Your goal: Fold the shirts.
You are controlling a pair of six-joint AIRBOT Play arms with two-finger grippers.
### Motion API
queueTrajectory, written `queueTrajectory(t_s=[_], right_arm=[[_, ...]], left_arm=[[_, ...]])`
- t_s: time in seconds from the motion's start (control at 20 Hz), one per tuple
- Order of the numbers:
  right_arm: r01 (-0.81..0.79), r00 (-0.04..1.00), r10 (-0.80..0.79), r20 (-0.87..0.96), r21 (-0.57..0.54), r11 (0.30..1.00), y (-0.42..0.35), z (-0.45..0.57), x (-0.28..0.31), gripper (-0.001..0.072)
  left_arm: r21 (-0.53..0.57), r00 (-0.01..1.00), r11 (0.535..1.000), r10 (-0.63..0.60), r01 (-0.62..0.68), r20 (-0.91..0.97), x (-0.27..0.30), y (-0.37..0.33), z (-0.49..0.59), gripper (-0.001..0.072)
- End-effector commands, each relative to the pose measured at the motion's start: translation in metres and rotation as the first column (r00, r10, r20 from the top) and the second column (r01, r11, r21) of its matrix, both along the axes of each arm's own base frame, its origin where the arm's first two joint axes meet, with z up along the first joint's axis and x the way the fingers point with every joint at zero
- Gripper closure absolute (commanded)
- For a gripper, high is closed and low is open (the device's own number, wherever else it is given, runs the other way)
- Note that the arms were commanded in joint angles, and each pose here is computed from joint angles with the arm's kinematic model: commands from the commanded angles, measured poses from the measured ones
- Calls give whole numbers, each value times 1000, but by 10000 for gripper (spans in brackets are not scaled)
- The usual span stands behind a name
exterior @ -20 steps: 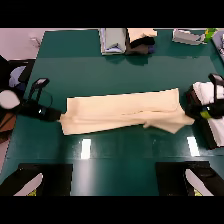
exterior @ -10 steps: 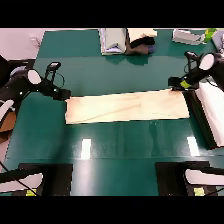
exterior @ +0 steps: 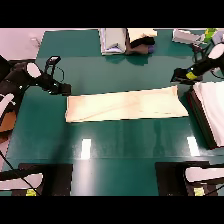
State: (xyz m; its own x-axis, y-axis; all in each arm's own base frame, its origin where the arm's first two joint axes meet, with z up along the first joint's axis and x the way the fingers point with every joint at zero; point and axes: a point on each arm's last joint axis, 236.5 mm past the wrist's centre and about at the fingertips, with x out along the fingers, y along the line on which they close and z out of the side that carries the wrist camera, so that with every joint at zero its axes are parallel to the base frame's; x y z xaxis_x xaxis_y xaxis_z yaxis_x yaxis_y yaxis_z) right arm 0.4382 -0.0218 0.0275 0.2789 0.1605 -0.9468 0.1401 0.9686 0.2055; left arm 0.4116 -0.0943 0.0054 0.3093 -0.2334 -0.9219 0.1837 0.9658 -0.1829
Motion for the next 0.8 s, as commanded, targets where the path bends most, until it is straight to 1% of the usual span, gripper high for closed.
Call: queueTrajectory(t_s=[0.0,0.05,0.1,0.2,0.3,0.45,0.6,0.65,0.7,0.75], right_arm=[[51,996,-49,-68,29,998,-32,-21,-30,107],[81,992,-76,-101,42,996,-40,-35,-40,83],[102,986,-95,-134,47,994,-47,-49,-49,80],[123,978,-111,-178,55,991,-50,-72,-56,80],[129,972,-114,-206,60,990,-50,-90,-57,80],[107,973,-81,-216,112,988,-32,-101,-47,80],[87,973,-61,-223,110,990,-25,-109,-41,83],[85,974,-60,-219,108,990,-23,-112,-40,96],[81,974,-56,-218,105,991,-21,-114,-41,145],[83,974,-58,-221,106,991,-21,-116,-42,169]], left_arm=[[-53,999,999,-15,13,-45,-12,-13,8,668],[-95,999,995,-12,7,-49,-12,-21,11,674],[-134,999,991,-9,2,-53,-13,-30,14,681],[-172,999,985,-4,-5,-51,-12,-37,17,681],[-180,999,984,-3,-6,-52,-12,-39,18,681],[-209,999,978,0,-11,-52,-11,-45,21,681],[-218,999,976,0,-12,-53,-12,-46,22,682],[-219,999,976,0,-12,-54,-12,-47,22,682],[-219,998,976,-1,-11,-56,-12,-47,22,682],[-220,998,975,-1,-11,-57,-13,-47,22,682]])
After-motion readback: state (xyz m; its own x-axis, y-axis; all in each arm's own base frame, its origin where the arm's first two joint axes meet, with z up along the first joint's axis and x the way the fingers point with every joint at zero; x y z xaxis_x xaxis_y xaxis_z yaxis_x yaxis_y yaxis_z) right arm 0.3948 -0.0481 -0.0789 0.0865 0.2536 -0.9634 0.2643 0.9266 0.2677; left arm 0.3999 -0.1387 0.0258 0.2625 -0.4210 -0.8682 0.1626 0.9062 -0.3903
